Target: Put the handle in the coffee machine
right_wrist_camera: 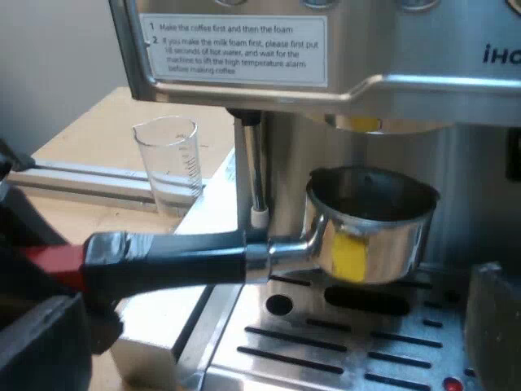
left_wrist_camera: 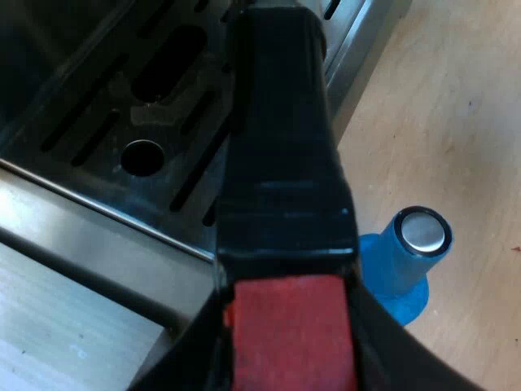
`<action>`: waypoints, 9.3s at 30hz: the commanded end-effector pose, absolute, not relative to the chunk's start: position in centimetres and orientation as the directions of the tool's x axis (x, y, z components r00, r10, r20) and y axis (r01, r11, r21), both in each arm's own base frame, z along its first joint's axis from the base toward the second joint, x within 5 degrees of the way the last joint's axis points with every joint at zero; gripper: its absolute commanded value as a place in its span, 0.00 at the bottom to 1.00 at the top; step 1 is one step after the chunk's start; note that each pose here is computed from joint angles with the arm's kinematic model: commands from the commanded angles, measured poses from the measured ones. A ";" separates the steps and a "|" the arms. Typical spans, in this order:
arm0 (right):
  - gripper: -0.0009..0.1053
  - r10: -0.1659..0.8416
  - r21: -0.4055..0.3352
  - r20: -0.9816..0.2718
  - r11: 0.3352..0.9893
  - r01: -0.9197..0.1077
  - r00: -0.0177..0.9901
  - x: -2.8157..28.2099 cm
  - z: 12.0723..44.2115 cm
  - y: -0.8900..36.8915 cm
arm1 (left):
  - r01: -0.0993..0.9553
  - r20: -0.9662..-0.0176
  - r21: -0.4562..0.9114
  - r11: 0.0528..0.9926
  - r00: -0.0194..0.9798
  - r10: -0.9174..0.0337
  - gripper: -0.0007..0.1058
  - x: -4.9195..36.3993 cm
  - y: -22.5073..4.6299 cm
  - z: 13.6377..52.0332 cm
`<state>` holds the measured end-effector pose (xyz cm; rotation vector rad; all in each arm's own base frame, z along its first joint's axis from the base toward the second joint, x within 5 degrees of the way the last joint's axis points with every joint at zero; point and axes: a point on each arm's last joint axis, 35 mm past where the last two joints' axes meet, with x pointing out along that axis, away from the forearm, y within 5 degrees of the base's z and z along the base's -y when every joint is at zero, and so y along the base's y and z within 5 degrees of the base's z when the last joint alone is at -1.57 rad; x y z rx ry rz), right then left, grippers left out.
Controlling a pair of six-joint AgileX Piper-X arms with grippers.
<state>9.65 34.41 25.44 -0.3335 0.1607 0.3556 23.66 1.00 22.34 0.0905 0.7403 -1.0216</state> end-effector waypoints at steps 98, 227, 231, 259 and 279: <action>0.90 0.247 -0.307 -0.198 0.903 -0.299 0.949 11.0 25.7 33.8 | 0.899 -0.263 -0.185 0.397 0.344 -0.902 0.01 27.6 1.0 27.6; 0.27 0.169 -0.245 0.043 0.957 -0.154 0.985 24.5 19.4 35.4 | 0.876 -0.275 -0.265 0.402 0.331 -0.903 0.01 27.6 1.0 29.1; 0.27 0.169 -0.241 0.053 0.959 -0.151 0.984 24.5 19.6 35.4 | 0.876 -0.275 -0.265 0.402 0.331 -0.903 0.01 27.6 1.0 29.1; 0.27 0.137 -0.155 0.129 0.981 -0.117 0.982 24.6 21.2 35.5 | 0.848 -0.353 -0.248 0.468 0.370 -0.859 0.58 27.7 1.2 28.8; 0.27 0.136 -0.151 0.135 0.982 -0.115 0.981 24.6 21.4 35.6 | 0.797 -0.386 -0.213 0.564 0.462 -0.799 0.58 26.0 3.0 30.8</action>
